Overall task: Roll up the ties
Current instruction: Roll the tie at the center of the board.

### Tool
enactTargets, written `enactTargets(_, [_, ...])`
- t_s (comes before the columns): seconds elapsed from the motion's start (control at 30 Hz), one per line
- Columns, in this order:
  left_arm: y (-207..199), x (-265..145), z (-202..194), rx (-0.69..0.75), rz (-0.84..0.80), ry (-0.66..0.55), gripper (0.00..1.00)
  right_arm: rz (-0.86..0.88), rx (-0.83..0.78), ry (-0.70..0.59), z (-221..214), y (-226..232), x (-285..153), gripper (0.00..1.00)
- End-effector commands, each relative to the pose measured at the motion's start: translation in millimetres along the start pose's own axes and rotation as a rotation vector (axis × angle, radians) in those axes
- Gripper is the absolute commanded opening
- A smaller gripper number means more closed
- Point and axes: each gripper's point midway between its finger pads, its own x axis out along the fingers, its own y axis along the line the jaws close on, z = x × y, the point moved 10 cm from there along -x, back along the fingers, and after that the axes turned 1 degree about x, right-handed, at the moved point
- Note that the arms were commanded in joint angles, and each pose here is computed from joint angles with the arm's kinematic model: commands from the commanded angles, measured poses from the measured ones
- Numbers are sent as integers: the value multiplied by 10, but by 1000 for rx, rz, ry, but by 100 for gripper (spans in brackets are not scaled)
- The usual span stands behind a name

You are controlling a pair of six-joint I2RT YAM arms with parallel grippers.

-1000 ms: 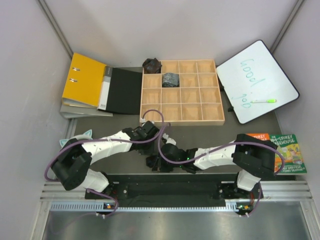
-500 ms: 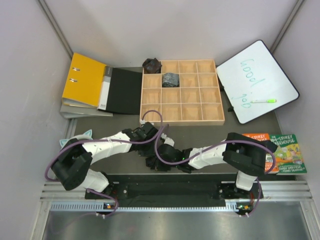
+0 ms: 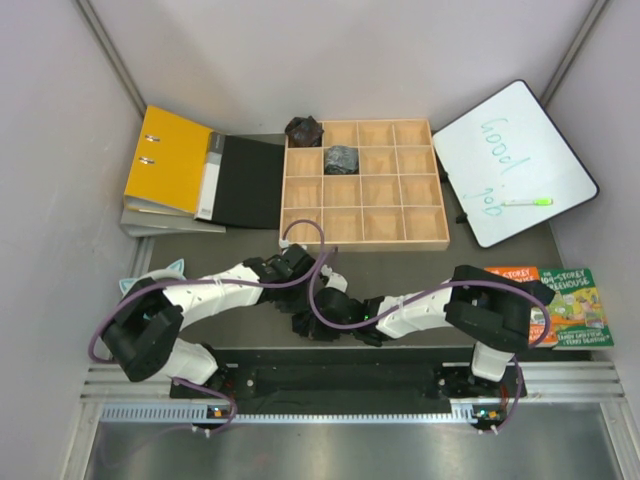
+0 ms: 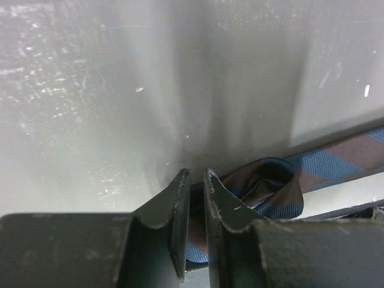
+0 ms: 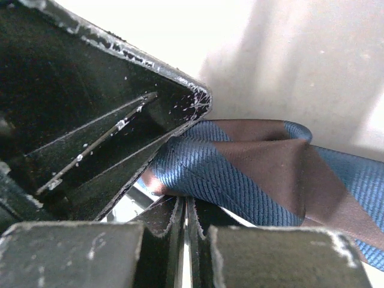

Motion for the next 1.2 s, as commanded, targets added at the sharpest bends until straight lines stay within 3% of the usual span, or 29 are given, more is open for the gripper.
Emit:
enactTargets(0.0, [-22, -125, 83, 3, 28, -53, 22, 158, -43, -21, 27, 289, -164, 0])
enactTargets(0.3, [-34, -330, 289, 9, 113, -113, 35, 242, -116, 15, 56, 384, -622, 6])
enactTargets(0.57, [39, -582, 404, -38, 149, -159, 39, 170, -168, -117, 367, 339, -1215, 15])
enactTargets(0.67, [47, -659, 336, -69, 95, -163, 44, 146, -110, -152, 598, 184, -1244, 15])
enactTargets(0.83, [107, -741, 134, -123, -27, -177, 47, 148, -79, -103, 835, 62, -1182, 15])
enactTargets(1.17, [258, -655, -167, -176, -64, -110, 41, 159, -86, 34, 961, 87, -709, 14])
